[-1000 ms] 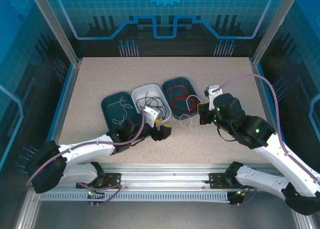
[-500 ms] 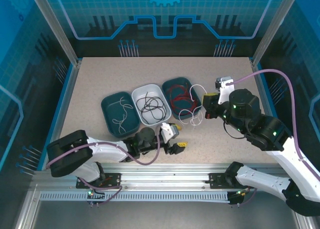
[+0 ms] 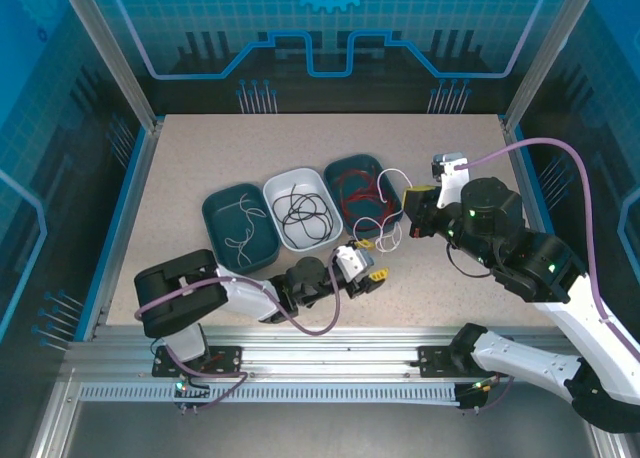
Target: Untangle the cables
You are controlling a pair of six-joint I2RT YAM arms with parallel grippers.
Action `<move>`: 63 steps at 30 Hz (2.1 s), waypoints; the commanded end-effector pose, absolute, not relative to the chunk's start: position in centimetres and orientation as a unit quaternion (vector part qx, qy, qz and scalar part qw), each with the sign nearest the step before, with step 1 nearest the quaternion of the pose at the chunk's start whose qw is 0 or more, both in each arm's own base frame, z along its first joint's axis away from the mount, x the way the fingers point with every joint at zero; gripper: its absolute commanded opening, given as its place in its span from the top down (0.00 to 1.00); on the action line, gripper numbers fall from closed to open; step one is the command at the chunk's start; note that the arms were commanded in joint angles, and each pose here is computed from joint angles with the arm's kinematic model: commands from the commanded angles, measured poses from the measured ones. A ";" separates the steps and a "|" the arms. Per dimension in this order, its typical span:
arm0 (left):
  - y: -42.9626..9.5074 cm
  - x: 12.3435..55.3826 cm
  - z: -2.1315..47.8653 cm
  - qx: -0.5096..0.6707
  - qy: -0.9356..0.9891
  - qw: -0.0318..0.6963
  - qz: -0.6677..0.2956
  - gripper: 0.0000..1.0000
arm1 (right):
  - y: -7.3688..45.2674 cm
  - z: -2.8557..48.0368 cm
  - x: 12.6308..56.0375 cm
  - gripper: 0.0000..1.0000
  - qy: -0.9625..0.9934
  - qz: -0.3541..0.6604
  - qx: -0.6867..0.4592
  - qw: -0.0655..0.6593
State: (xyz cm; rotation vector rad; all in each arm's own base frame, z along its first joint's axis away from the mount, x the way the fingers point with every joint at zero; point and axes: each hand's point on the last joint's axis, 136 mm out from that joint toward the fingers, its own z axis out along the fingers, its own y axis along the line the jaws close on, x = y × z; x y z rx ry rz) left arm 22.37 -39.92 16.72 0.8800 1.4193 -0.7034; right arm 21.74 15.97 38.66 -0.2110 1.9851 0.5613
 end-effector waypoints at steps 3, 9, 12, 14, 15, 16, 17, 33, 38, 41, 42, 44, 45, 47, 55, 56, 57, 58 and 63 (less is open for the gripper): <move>-40.1 23.5 18.9 0.347 0.604 0.653 -0.297 0.78 | 16.0 40.4 21.5 1.00 0.810 0.251 -0.080 0.524; -38.1 23.5 17.8 0.327 0.627 0.647 -0.284 1.00 | 13.8 40.2 21.8 1.00 0.813 0.205 -0.062 0.541; -36.1 23.4 17.1 0.309 0.645 0.644 -0.272 1.00 | 11.8 40.4 21.8 1.00 0.815 0.167 -0.044 0.553; -34.7 23.3 16.8 0.297 0.656 0.642 -0.263 1.00 | 10.4 40.6 21.7 1.00 0.814 0.141 -0.032 0.563; -33.9 23.2 16.7 0.291 0.662 0.641 -0.258 1.00 | 9.6 40.7 21.6 1.00 0.813 0.129 -0.025 0.568; -33.2 23.1 16.7 0.285 0.668 0.639 -0.253 1.00 | 8.7 40.8 21.5 1.00 0.812 0.113 -0.018 0.573; -32.6 23.1 16.8 0.282 0.672 0.639 -0.247 1.00 | 8.0 40.9 21.3 1.00 0.811 0.102 -0.010 0.576; -23.5 22.8 21.1 0.226 0.718 0.643 -0.138 1.00 | -1.1 41.6 17.3 1.00 0.780 0.003 0.087 0.619; -21.1 22.4 25.0 0.203 0.705 0.666 -0.132 1.00 | -1.9 41.4 16.7 1.00 0.779 0.004 0.095 0.620; -19.3 22.8 26.7 0.185 0.715 0.666 -0.108 1.00 | -1.4 41.1 16.9 1.00 0.783 0.005 0.089 0.615; -18.7 23.1 27.0 0.177 0.723 0.660 -0.097 1.00 | -1.2 40.9 17.1 1.00 0.786 0.004 0.086 0.613; -17.2 24.0 26.9 0.156 0.749 0.640 -0.066 1.00 | -0.9 40.7 17.4 1.00 0.789 0.001 0.083 0.609; -16.2 24.6 26.6 0.139 0.768 0.624 -0.046 1.00 | -0.7 40.6 17.6 1.00 0.791 -0.001 0.081 0.607; -14.4 25.6 25.4 0.107 0.803 0.586 -0.019 1.00 | -0.2 40.4 17.9 1.00 0.794 0.001 0.075 0.603; -11.0 27.9 21.1 -0.006 0.868 0.494 -0.048 1.00 | 2.0 39.7 18.9 1.00 0.810 0.017 0.045 0.584; -10.6 28.1 20.3 -0.024 0.875 0.480 -0.057 1.00 | 2.2 39.6 19.0 1.00 0.812 0.019 0.042 0.582; -10.2 28.4 19.7 -0.041 0.880 0.468 -0.065 1.00 | 2.5 39.5 19.2 1.00 0.814 0.021 0.038 0.579; -10.0 28.6 19.0 -0.053 0.885 0.456 -0.072 1.00 | 2.7 39.4 19.3 1.00 0.815 0.022 0.036 0.578; -8.6 29.7 16.3 -0.113 0.896 0.418 -0.099 1.00 | 4.1 38.7 19.9 1.00 0.825 0.030 0.018 0.563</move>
